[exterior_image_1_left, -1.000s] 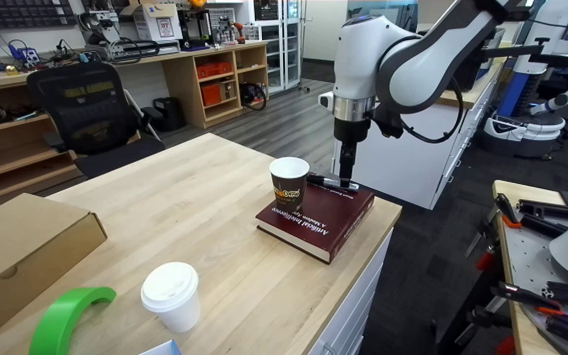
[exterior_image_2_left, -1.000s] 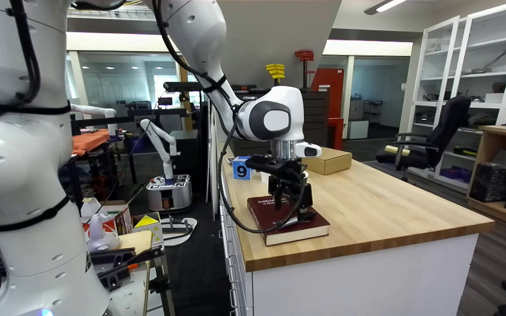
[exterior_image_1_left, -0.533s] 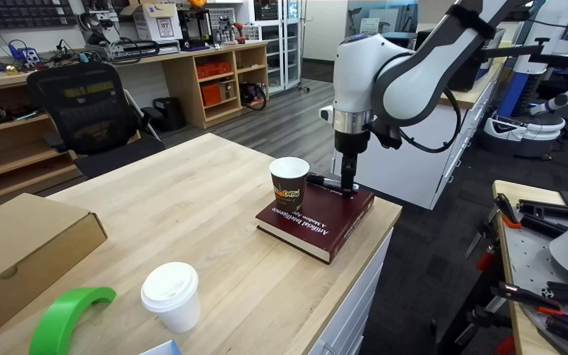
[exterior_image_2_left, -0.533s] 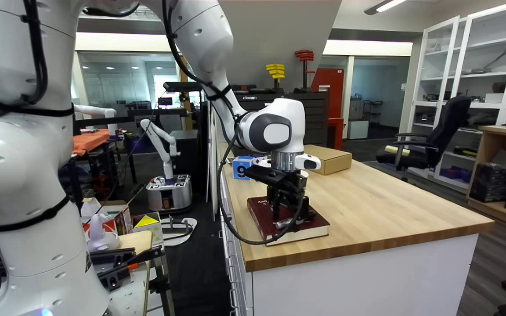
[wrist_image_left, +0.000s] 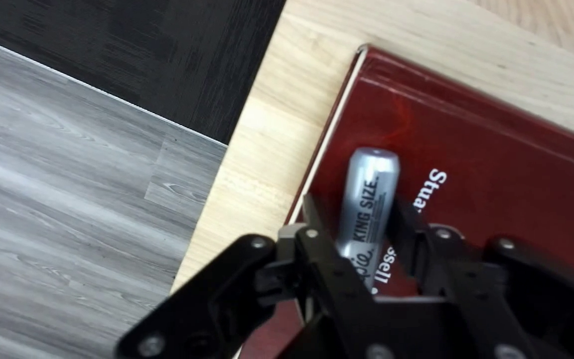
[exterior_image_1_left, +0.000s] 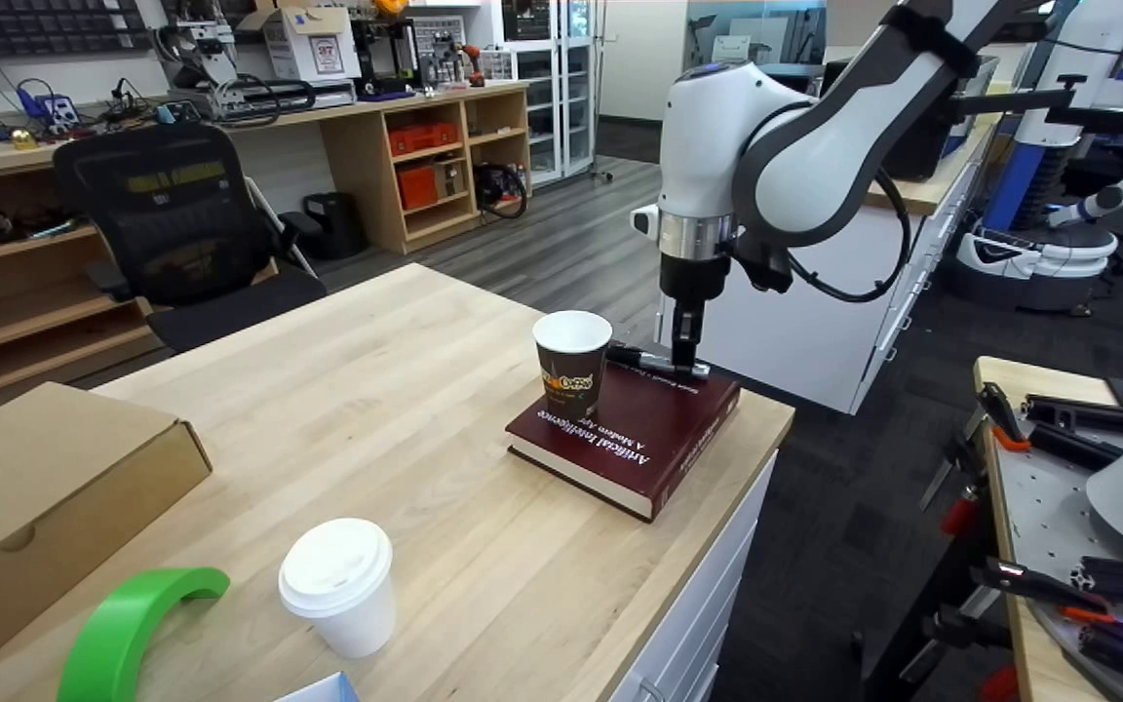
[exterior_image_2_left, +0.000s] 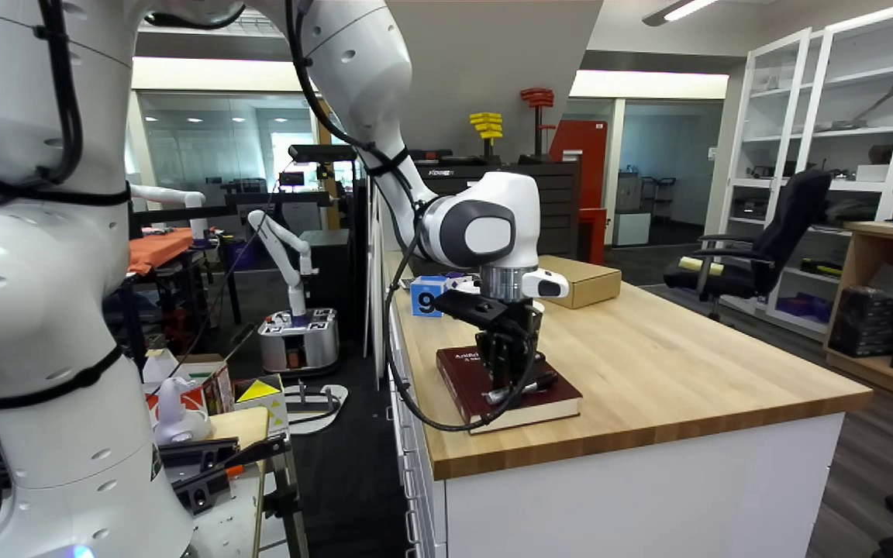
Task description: Remove the marker from the book and put it inside the brown coffee cup
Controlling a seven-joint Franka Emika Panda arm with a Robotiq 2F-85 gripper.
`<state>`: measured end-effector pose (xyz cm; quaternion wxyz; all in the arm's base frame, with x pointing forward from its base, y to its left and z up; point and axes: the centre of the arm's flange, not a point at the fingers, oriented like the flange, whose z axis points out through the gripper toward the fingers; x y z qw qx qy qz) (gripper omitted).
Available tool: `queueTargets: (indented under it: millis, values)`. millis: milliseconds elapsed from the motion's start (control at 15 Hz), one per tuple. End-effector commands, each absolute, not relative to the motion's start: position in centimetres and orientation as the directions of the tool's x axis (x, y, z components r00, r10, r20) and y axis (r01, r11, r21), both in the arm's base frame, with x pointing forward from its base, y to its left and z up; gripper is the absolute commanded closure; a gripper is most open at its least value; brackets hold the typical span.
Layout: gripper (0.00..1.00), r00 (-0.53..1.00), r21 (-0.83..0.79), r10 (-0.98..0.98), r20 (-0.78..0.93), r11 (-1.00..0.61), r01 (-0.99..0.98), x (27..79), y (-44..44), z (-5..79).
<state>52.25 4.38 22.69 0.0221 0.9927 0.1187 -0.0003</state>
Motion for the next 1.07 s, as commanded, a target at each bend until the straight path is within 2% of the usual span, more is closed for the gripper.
queueTargets:
  millis: [0,67,133,200,667,1000]
  values:
    - [0.93,0.970,0.032,0.242,0.017,-0.970,0.242,51.7,4.0,23.1]
    - [0.99,0.970,0.025,0.243,0.014,-0.970,0.242,51.6,4.0,23.1]
    - [0.95,0.969,0.021,0.245,0.011,-0.969,0.245,51.5,4.0,23.2]
    - [0.94,0.968,0.033,0.251,0.008,-0.967,0.251,51.4,3.9,23.8]
    - [0.94,0.962,0.115,0.273,0.003,-0.956,0.271,51.2,2.4,29.9]
    - [0.94,0.950,0.162,0.305,-0.066,-0.936,0.312,51.5,2.5,36.4]
